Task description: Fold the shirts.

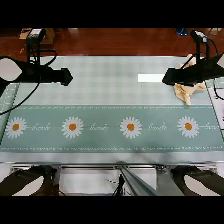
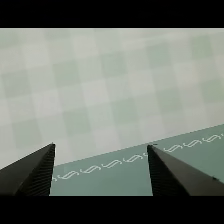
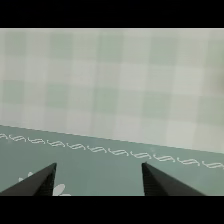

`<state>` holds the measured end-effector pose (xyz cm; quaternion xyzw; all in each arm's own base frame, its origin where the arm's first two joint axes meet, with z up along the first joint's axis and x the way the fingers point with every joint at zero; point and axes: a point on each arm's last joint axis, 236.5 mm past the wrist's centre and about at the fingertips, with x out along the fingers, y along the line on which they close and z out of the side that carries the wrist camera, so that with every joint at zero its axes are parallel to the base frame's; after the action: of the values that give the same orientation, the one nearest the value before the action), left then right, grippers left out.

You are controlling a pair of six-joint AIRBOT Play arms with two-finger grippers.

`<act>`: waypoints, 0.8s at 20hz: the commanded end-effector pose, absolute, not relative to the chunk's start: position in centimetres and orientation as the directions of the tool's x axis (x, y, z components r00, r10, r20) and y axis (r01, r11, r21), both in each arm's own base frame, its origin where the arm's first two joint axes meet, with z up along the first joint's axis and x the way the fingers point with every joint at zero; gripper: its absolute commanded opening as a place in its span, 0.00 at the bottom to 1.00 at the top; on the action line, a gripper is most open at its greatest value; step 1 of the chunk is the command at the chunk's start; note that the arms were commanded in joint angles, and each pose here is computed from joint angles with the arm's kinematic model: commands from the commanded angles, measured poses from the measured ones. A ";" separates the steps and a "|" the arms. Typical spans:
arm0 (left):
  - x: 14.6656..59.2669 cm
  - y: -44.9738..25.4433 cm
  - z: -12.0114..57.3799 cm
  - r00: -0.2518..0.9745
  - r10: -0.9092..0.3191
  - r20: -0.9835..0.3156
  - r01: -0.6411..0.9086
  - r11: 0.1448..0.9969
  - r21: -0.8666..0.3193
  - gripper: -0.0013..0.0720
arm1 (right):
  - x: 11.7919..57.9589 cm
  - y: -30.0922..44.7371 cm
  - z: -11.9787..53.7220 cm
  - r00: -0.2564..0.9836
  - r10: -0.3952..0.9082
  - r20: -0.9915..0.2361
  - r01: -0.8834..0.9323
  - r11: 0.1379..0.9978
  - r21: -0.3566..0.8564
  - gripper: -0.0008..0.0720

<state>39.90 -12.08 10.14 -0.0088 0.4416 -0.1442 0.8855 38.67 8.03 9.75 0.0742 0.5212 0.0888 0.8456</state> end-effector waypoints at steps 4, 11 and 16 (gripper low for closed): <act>39.9 -12.1 10.1 0.567 -0.263 -0.780 0.248 0.958 -0.143 0.99 | 38.7 8.1 9.8 0.442 0.228 -0.867 -0.074 0.973 0.218 0.83; 39.9 -12.1 10.1 0.567 -0.263 -0.780 0.248 0.958 -0.143 0.99 | 38.7 8.1 9.8 0.442 0.228 -0.867 -0.074 0.973 0.218 0.83; 39.9 -12.1 10.1 0.567 -0.263 -0.780 0.248 0.958 -0.143 0.99 | 40.4 8.2 10.8 0.515 0.234 -0.825 -0.076 0.971 0.228 0.83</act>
<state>39.90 -12.09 10.14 -0.0089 0.4417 -0.1443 0.8854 39.08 8.10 9.98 0.0764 0.5127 0.0893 0.8505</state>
